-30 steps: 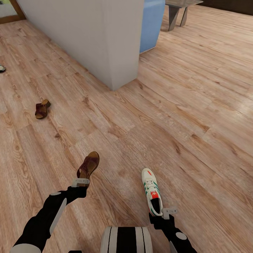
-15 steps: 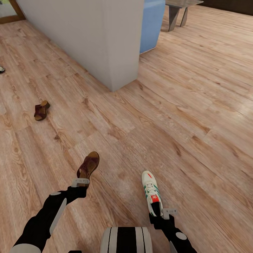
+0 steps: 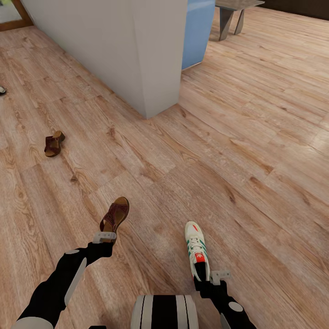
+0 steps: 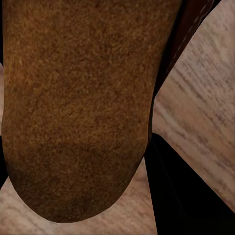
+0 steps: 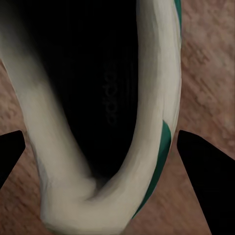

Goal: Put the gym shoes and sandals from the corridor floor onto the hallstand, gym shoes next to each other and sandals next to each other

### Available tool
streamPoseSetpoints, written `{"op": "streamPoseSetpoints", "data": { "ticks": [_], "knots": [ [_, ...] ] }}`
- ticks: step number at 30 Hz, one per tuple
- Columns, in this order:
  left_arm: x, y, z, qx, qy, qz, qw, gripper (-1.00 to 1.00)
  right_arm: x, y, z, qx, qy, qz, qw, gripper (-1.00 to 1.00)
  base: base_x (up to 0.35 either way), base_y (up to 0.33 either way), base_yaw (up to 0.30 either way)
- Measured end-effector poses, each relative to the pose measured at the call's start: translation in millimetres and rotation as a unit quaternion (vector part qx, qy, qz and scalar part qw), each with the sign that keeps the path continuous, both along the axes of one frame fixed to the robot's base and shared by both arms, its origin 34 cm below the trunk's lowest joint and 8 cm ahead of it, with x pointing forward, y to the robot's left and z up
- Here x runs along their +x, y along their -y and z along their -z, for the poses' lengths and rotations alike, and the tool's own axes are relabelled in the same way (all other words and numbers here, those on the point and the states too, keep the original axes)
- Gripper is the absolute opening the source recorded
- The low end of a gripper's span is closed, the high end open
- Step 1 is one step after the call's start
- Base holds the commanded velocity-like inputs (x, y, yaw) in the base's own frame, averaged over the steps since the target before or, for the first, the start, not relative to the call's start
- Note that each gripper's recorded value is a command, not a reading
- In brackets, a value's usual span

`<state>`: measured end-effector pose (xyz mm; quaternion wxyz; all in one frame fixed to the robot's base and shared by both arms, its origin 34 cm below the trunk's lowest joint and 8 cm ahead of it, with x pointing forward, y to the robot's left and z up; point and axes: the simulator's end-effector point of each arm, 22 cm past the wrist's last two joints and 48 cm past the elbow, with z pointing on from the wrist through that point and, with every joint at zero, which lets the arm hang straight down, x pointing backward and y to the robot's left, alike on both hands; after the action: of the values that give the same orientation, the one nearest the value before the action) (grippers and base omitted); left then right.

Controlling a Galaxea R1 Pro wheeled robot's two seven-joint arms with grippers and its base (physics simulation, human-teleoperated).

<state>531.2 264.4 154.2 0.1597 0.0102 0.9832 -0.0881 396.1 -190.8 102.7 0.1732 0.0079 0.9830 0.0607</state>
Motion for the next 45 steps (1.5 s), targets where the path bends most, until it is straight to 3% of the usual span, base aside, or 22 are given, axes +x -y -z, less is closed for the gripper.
{"op": "streamPoseSetpoints", "data": {
  "ticks": [18,33,36,39,40,45],
  "knots": [
    [-0.5,-0.1,0.2,0.0,-0.001,0.0,1.0,-1.0,0.2,0.1,0.0,0.0,0.0,0.001,1.0,-1.0,0.0,0.0,0.0],
    [20.0,-1.6,-29.6,0.001,0.029,-0.001,0.9996,-1.0,25.9,0.6,-22.5,0.0,0.032,0.001,0.9995,-1.0,0.0,0.0,0.0],
    [23.9,-2.1,-35.7,0.001,0.035,-0.001,0.9994,-1.0,52.3,-1.6,-39.2,0.003,0.062,0.002,0.9981,-1.0,0.0,0.0,0.0],
    [27.8,-2.7,-42.0,0.002,0.041,-0.001,0.9992,-1.0,108.4,-10.0,-82.5,0.014,0.11,0.0,0.9938,-1.0,0.0,0.0,0.0],
    [29.0,-3.4,-43.9,0.002,0.043,-0.002,0.9991,-1.0,107.6,-14.2,-87.6,0.017,0.082,-0.006,0.9965,-1.0,0.0,0.0,0.0],
    [34.6,-3.7,-53.9,0.002,0.052,-0.002,0.9986,-1.0,86.8,-18.2,-90.9,0.019,0.003,-0.021,0.9996,-1.0,0.0,0.0,0.0]
  ]
}}
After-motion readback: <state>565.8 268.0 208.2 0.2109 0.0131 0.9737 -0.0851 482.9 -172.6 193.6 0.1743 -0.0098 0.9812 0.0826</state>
